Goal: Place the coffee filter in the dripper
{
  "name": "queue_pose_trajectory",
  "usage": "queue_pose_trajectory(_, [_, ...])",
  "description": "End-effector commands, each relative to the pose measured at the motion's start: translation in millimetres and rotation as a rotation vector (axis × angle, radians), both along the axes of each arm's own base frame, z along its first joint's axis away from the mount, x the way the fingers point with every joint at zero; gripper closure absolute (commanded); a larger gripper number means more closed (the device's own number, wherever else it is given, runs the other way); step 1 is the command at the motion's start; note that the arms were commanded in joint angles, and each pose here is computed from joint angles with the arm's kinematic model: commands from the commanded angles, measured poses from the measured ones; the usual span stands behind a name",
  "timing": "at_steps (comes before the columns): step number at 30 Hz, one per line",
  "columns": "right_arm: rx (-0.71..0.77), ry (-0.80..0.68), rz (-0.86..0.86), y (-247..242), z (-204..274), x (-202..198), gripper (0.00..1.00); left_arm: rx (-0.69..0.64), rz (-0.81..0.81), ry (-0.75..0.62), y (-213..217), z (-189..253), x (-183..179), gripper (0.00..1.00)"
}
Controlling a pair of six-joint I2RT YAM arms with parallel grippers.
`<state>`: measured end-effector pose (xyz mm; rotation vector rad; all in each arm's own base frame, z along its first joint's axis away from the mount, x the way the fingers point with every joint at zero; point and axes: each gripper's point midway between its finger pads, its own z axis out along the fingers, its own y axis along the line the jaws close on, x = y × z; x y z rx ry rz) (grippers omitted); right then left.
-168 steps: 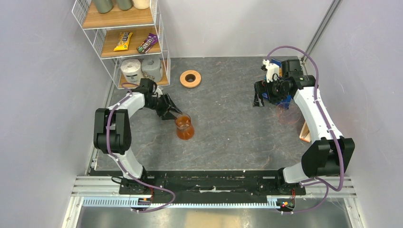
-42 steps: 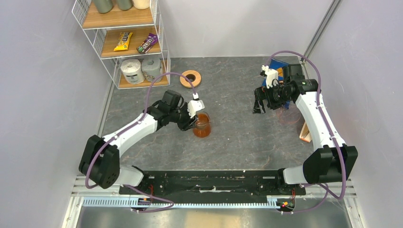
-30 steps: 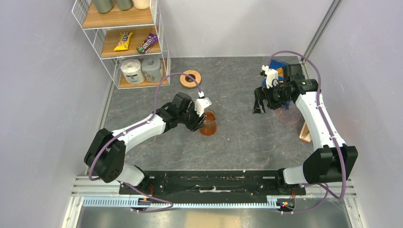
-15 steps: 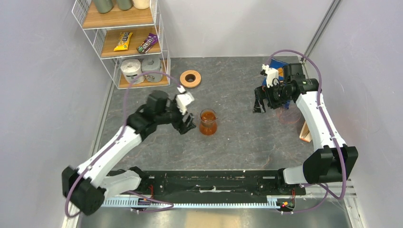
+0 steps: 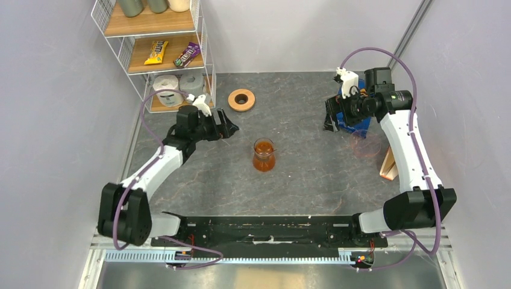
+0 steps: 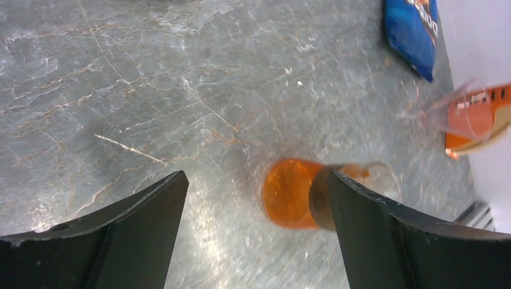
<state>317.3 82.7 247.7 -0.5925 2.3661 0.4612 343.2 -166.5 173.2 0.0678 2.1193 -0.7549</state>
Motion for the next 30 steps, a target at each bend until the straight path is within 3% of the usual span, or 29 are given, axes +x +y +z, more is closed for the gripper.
queue_pose_trajectory(1, [-0.025, -0.005, -0.008, -5.4, 6.8, 1.5, 0.01, -0.182, 0.183, -0.099, -1.9, 22.2, 51.0, 0.06])
queue_pose_trajectory(10, [-0.103, 0.031, -0.009, -17.8, 1.9, -7.7, 0.01, -0.458, 0.328, -0.013, -3.7, -27.8, 101.3, 0.14])
queue_pose_trajectory(24, [-0.183, 0.092, -0.005, -30.6, -4.1, -10.7, 0.01, -0.53, 0.499, 0.064, 11.7, -86.4, 186.3, 0.27])
queue_pose_trajectory(30, [-0.204, 0.105, -0.012, -34.8, -3.4, -12.8, 0.01, -0.61, 0.538, 0.101, 11.0, -101.5, 206.6, 0.35])
